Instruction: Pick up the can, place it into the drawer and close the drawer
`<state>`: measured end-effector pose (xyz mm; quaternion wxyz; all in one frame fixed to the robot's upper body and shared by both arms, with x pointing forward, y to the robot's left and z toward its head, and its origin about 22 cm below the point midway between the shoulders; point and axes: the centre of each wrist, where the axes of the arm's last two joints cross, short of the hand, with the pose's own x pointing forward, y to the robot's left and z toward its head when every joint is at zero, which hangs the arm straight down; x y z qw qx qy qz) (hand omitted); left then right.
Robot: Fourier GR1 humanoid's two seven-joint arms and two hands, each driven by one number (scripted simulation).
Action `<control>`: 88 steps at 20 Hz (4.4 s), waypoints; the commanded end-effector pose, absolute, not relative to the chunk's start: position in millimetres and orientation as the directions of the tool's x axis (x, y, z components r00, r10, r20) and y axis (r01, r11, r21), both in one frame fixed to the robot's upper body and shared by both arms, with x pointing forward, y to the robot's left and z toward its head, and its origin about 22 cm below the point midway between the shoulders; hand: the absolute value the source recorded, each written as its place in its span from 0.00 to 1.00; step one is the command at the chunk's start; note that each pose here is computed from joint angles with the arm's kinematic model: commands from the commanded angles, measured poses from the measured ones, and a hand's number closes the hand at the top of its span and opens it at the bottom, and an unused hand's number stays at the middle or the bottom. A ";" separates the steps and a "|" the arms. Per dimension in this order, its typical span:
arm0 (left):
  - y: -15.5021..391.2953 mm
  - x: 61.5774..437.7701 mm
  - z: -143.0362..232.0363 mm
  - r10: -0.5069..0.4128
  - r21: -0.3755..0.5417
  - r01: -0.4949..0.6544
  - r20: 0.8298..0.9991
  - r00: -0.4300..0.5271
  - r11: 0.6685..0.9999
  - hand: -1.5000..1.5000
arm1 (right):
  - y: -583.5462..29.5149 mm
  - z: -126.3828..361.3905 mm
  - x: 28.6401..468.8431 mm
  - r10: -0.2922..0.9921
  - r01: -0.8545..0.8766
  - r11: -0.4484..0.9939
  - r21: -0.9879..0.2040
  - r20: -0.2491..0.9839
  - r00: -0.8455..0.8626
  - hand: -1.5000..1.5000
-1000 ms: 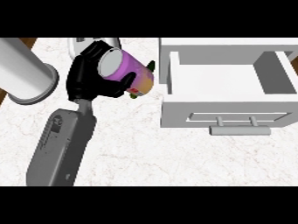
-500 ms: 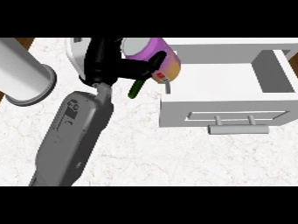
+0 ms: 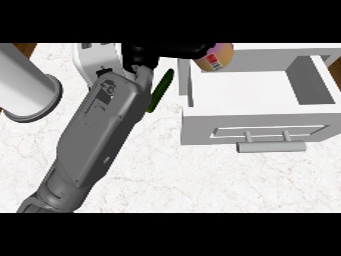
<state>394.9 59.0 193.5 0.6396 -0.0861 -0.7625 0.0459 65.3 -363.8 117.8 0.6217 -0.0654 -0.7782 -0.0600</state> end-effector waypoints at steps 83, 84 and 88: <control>-17.7 413.1 168.7 0.105 -0.115 -0.063 0.984 -0.147 0.991 0.00 | -230.5 165.8 222.9 0.714 0.208 0.668 -0.715 0.535 -0.451 0.00; -10.4 421.0 180.8 0.086 -0.099 -0.077 0.985 -0.151 0.992 0.00 | -246.0 157.5 239.6 0.723 0.216 0.663 -0.717 0.538 -0.432 0.00; -10.3 417.4 185.0 0.114 -0.126 -0.080 0.982 -0.148 0.989 0.00 | -226.6 154.2 268.0 0.780 0.210 0.566 -0.797 0.437 -0.447 0.00</control>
